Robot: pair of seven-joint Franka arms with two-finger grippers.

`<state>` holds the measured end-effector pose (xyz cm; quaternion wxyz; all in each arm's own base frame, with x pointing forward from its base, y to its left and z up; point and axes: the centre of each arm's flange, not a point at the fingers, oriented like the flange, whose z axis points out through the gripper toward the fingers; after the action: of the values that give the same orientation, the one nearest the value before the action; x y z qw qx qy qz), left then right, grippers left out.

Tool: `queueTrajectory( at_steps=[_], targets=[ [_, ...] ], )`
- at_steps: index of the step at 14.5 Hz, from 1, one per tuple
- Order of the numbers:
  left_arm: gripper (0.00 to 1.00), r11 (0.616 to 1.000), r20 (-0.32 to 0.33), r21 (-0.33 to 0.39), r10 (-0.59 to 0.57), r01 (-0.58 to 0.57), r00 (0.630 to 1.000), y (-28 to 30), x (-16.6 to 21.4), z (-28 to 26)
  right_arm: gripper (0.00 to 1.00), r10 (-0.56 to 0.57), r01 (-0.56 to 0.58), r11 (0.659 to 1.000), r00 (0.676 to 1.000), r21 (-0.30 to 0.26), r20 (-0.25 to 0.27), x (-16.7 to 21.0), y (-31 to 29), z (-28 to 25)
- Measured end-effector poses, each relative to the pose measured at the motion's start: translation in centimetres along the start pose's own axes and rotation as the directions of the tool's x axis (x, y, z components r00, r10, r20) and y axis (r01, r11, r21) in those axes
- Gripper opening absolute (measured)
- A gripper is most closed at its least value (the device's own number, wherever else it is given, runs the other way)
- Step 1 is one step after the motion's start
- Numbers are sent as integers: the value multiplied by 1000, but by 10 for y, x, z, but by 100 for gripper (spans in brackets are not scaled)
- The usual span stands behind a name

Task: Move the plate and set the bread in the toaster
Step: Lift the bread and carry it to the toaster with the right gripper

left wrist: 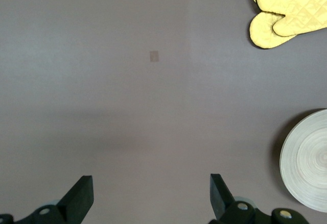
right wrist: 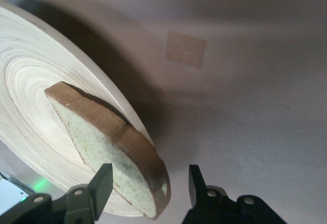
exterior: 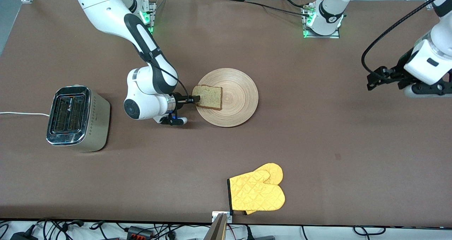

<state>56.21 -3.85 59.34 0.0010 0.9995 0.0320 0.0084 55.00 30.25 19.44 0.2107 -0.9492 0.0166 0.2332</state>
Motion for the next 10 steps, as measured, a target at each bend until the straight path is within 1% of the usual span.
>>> queueTrajectory(
  at_steps=[1,2,3,5,6,7,9,10],
  targets=[
    [100,1000,-9,-2,-7,7,1000,-4,-5,-3,66,-2,2,1000,1000,-1,3,-1,-1,1],
    [100,1000,-14,-3,-9,9,1000,-7,-8,-6,60,-3,3,1000,1000,-2,7,-2,-2,2],
    [100,1000,-11,-4,-5,5,1000,-7,-10,-6,59,-3,3,1000,1000,-2,10,-2,-2,2],
    [100,1000,13,-1,15,-15,1000,3,-14,-4,41,-1,1,1000,1000,-1,10,-1,0,0],
    [100,1000,18,-1,24,-24,1000,7,-15,-4,26,-2,2,1000,1000,1,11,-1,0,-2],
    [100,1000,20,-1,28,-28,999,10,-16,-4,19,-4,4,1000,1000,3,9,-1,-2,-5],
    [100,1000,21,0,26,-26,999,8,-16,-4,9,-17,17,1000,1000,11,-3,-2,-9,-17],
    [100,1000,21,0,22,-22,1000,6,-16,-4,9,-25,25,1000,1000,16,-15,-3,-13,-25]
  ],
)
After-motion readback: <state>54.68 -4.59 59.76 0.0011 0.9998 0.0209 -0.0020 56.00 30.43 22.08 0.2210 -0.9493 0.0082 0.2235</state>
